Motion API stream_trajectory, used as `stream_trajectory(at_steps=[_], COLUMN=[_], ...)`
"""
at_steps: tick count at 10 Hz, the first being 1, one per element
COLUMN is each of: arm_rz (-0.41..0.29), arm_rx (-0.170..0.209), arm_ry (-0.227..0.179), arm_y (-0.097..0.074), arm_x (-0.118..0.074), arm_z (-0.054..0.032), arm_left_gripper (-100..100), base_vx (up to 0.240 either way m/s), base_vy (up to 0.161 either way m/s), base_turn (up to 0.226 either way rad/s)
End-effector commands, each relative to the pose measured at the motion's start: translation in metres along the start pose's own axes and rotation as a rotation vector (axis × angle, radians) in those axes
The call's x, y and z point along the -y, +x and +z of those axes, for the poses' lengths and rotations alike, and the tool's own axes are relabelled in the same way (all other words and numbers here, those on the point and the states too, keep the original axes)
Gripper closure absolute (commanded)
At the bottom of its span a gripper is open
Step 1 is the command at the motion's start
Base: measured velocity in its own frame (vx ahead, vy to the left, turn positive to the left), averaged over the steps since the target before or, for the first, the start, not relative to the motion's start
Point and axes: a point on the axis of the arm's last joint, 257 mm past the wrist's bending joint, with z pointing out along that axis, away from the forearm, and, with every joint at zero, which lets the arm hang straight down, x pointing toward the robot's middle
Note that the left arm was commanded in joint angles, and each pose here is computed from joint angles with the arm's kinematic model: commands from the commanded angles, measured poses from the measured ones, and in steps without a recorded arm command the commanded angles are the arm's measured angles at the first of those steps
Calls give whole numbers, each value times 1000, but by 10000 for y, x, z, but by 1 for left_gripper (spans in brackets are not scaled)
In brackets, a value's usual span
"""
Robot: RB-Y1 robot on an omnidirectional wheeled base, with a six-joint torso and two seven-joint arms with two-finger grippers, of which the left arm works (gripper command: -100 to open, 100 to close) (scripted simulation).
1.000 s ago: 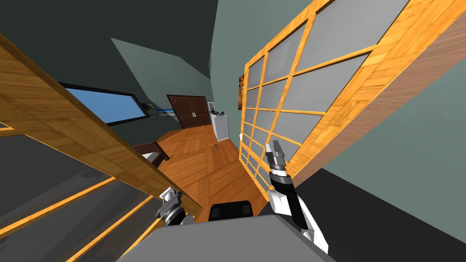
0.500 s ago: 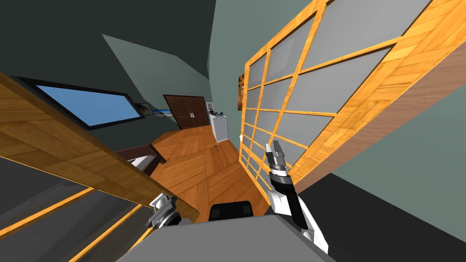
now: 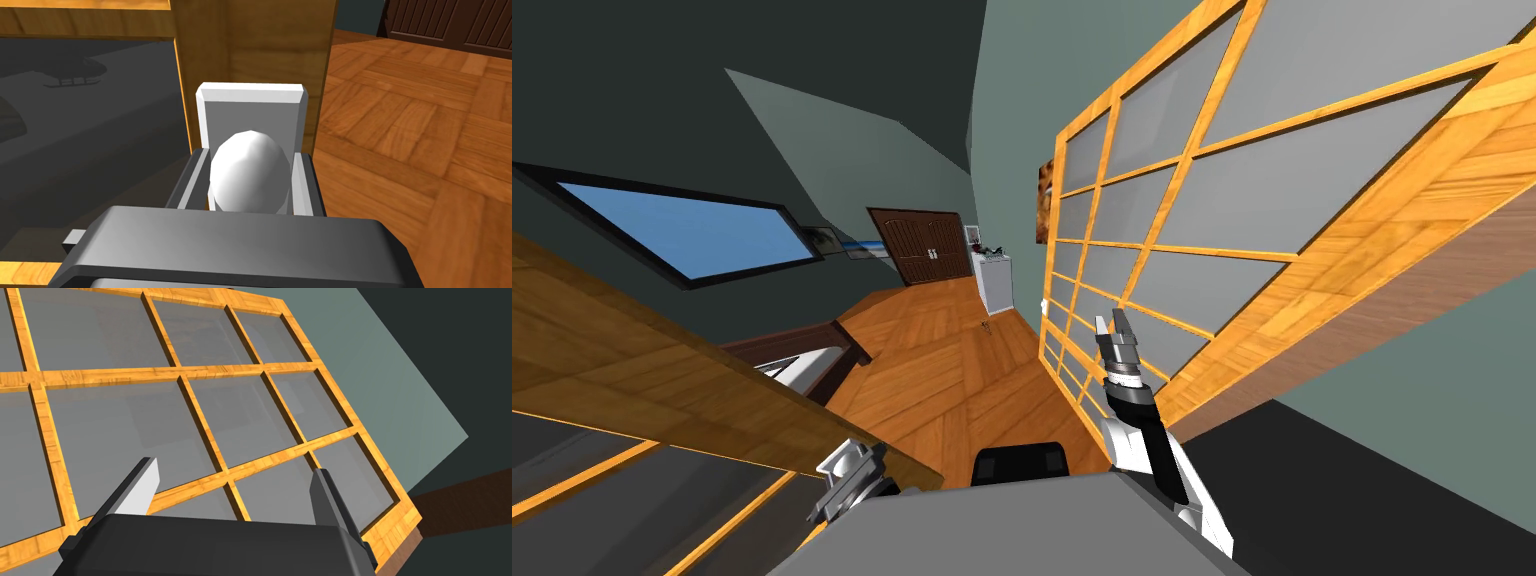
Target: Push the door open
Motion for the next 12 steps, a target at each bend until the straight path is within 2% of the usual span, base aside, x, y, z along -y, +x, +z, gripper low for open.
stream_trajectory(at_steps=[1, 4, 7, 11, 12], arm_rz=[2, 3, 3, -1, 0], arm_rx=[-4, -7, -9, -5, 1], arm_ry=[29, 70, 132, 201, 188], arm_y=[12, 23, 27, 15, 8], arm_x=[125, 298, 543, 803, 738], arm_z=[34, 67, 86, 68, 58], arm_left_gripper=[100, 100, 100, 100, 100], base_vx=[104, 158, 156, 167, 73], base_vy=[77, 96, 145, 123, 55], base_turn=[30, 40, 40, 44, 29])
